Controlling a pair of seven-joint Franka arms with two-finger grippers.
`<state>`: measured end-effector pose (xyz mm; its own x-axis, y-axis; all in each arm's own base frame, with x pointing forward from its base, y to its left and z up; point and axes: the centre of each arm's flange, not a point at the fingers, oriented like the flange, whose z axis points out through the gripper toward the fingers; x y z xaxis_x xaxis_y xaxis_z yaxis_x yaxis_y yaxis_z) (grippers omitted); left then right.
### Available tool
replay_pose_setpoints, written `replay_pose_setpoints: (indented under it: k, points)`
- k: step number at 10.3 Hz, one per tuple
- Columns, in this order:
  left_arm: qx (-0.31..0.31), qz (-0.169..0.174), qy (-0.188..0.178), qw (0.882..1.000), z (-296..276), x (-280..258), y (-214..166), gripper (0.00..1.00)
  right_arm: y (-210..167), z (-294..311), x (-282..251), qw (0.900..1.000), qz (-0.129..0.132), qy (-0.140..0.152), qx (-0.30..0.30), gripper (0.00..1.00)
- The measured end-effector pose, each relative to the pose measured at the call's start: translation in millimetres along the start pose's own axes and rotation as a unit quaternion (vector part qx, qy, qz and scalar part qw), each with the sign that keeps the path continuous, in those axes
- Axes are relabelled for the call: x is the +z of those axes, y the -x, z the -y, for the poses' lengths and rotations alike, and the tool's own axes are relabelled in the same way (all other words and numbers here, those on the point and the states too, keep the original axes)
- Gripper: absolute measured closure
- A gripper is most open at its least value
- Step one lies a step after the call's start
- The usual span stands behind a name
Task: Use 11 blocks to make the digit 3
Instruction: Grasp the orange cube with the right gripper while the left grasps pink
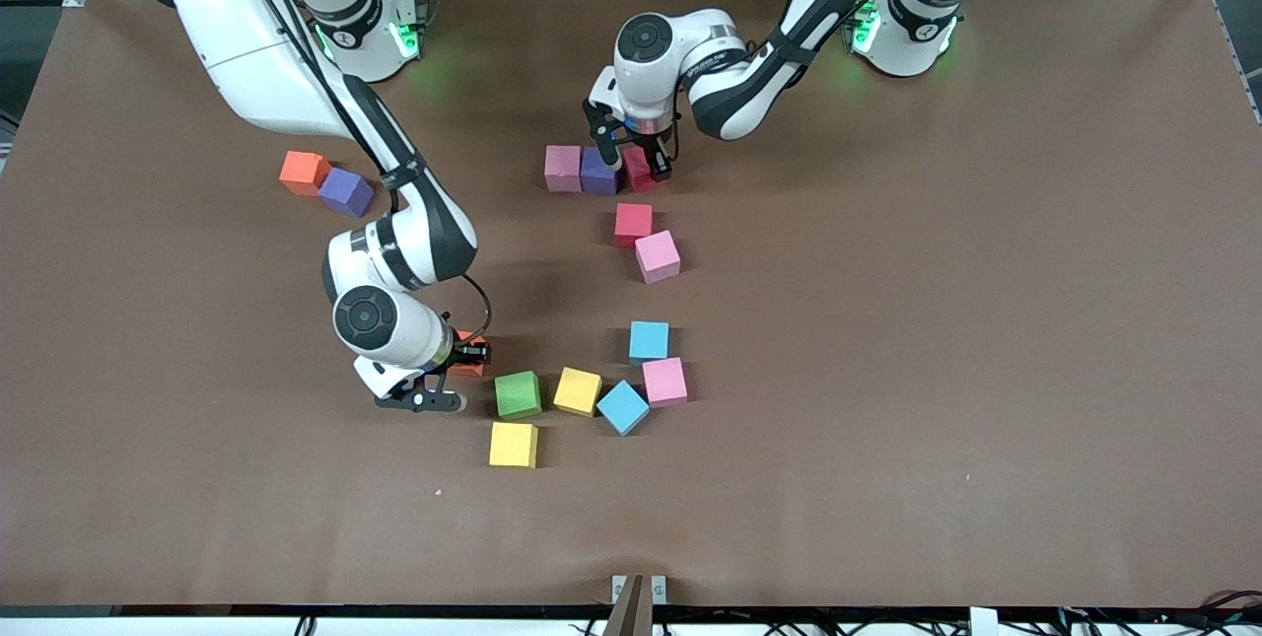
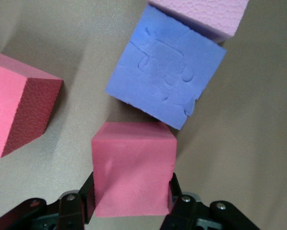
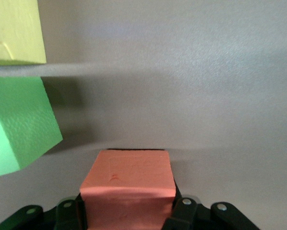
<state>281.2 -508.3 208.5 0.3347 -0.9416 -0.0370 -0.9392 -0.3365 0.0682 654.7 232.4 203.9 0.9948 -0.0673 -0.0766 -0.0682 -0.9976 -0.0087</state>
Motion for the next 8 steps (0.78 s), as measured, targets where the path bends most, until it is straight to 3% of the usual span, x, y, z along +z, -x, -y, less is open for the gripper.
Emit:
replay_pose_setpoints:
  k: [2,8]
  points:
    - [0.011,-0.001,-0.006,1.0,-0.1,-0.7,-0.6,0.44,-7.4,-11.2,-6.8,1.0,-0.006,-0.003,0.008,0.4]
    - [0.115,-0.008,-0.02,0.993,29.6,-3.7,-5.2,0.44,-10.0,-13.6,-18.7,1.0,-0.012,-0.005,0.009,0.4]
